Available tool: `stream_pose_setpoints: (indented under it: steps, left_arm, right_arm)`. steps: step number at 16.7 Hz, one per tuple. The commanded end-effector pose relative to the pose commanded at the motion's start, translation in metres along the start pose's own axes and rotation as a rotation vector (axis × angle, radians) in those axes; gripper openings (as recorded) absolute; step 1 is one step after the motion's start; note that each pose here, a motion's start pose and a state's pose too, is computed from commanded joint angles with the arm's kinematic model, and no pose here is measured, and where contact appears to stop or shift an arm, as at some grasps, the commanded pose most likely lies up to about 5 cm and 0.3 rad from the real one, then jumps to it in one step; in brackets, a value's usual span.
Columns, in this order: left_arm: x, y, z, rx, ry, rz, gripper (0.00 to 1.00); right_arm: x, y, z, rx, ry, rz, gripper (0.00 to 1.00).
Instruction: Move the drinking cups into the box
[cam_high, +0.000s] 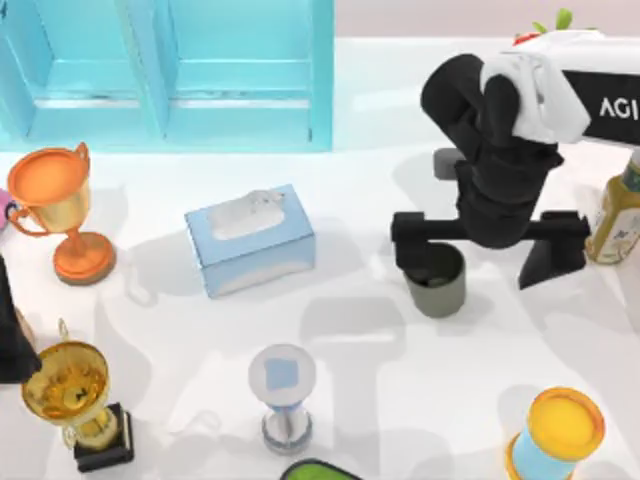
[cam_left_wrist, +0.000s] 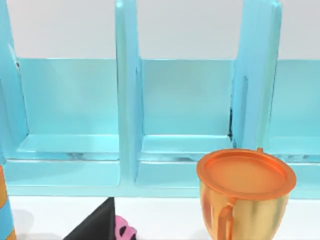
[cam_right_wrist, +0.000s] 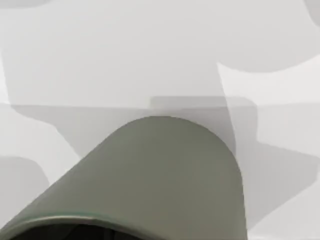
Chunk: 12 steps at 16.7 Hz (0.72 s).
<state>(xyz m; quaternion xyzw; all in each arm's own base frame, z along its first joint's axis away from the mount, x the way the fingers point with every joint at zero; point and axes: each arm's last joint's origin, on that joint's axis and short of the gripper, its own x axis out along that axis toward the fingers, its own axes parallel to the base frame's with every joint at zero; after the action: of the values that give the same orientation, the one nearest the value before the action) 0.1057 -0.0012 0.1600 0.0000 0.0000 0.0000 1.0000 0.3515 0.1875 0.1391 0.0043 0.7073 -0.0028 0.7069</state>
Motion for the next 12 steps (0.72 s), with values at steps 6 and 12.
stream_pose_setpoints:
  steps: [6,12]
  left_arm:
    - [0.0,0.0,0.0,0.0,0.0,0.0,1.0]
    - [0.0,0.0,0.0,0.0,0.0,0.0,1.0]
  right_arm:
    - [0.0,0.0,0.0,0.0,0.0,0.0,0.77]
    - [0.0,0.0,0.0,0.0,0.0,0.0,0.32]
